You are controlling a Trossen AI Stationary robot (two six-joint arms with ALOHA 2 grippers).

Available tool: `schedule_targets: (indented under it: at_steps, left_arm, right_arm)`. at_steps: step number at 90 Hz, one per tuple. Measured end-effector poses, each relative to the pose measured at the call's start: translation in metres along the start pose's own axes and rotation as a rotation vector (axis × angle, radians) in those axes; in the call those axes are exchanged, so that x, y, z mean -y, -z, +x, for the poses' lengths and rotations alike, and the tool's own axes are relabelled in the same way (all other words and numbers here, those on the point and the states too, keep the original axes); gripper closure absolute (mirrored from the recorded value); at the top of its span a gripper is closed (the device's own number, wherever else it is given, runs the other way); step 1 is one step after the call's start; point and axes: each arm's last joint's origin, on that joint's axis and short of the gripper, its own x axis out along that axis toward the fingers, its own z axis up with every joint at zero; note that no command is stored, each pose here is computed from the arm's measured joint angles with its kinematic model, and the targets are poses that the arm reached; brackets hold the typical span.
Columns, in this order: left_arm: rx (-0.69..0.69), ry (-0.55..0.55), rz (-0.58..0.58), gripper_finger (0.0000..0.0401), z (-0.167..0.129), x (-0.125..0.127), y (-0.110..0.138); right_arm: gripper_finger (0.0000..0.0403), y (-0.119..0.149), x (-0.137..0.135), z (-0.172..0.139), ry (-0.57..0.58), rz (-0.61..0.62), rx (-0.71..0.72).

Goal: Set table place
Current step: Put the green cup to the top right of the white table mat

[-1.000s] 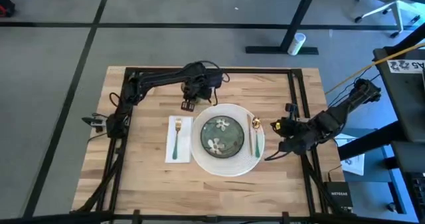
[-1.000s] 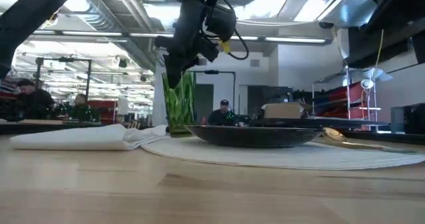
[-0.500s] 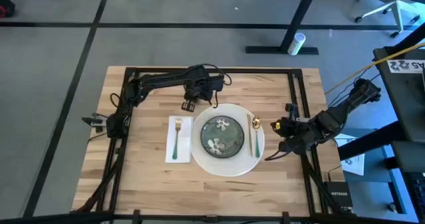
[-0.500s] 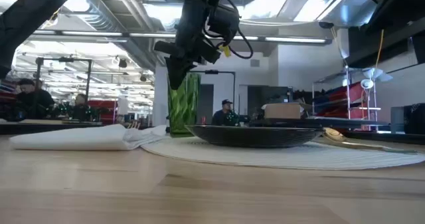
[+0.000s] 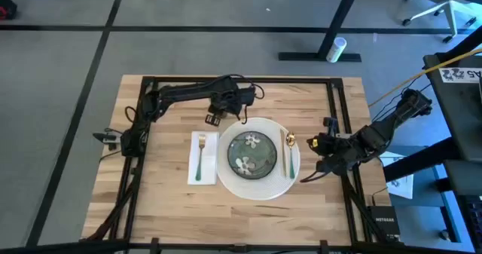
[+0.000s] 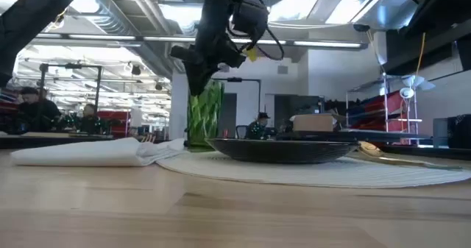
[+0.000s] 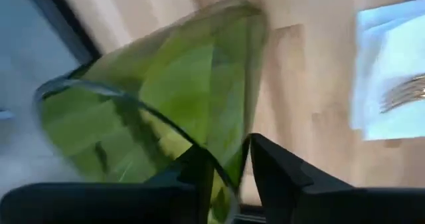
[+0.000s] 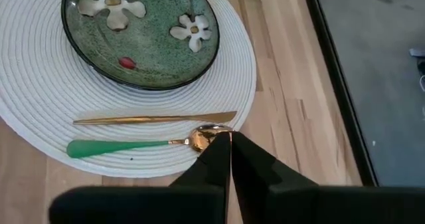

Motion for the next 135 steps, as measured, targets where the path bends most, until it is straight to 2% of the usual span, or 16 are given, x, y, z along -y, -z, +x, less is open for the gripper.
schedule_targets:
  at_steps: [13,41,78,93,100,118,126,135]
  left_arm:
    - [0.026,-0.063,-0.021,0.0307,-0.014,-0.005,0.001]
    - [0.11,-0.114,-0.084,0.0306,-0.039,-0.016,0.007]
    - [0.117,-0.116,-0.11,0.0307,-0.041,-0.017,0.008]
    - [0.115,-0.119,-0.165,0.0322,-0.041,-0.016,0.007]
    - [0.092,-0.159,-0.17,0.0335,-0.044,-0.013,0.007]
    - [0.058,-0.376,-0.131,0.0375,-0.075,-0.003,0.02]
    - [0.101,-0.41,-0.17,0.0394,-0.092,0.003,0.032]
    - [0.188,-0.42,-0.26,0.0399,-0.116,0.009,0.055]
  right_arm:
    - [0.0403,0.0,0.0,0.0,0.009,-0.021,0.005]
    - [0.0403,0.0,0.0,0.0,0.009,-0.023,0.004]
    - [0.0403,0.0,0.0,0.0,0.009,-0.046,0.004]
    - [0.0403,0.0,0.0,0.0,-0.004,-0.051,-0.002]
    - [0.0403,0.0,0.0,0.0,-0.006,-0.052,-0.003]
    - [0.0403,0.0,0.0,0.0,-0.006,-0.109,0.0]
    - [0.0403,-0.001,0.0,0.0,0.016,-0.137,0.013]
    - [0.0403,-0.002,0.001,0.0,0.054,-0.17,0.035]
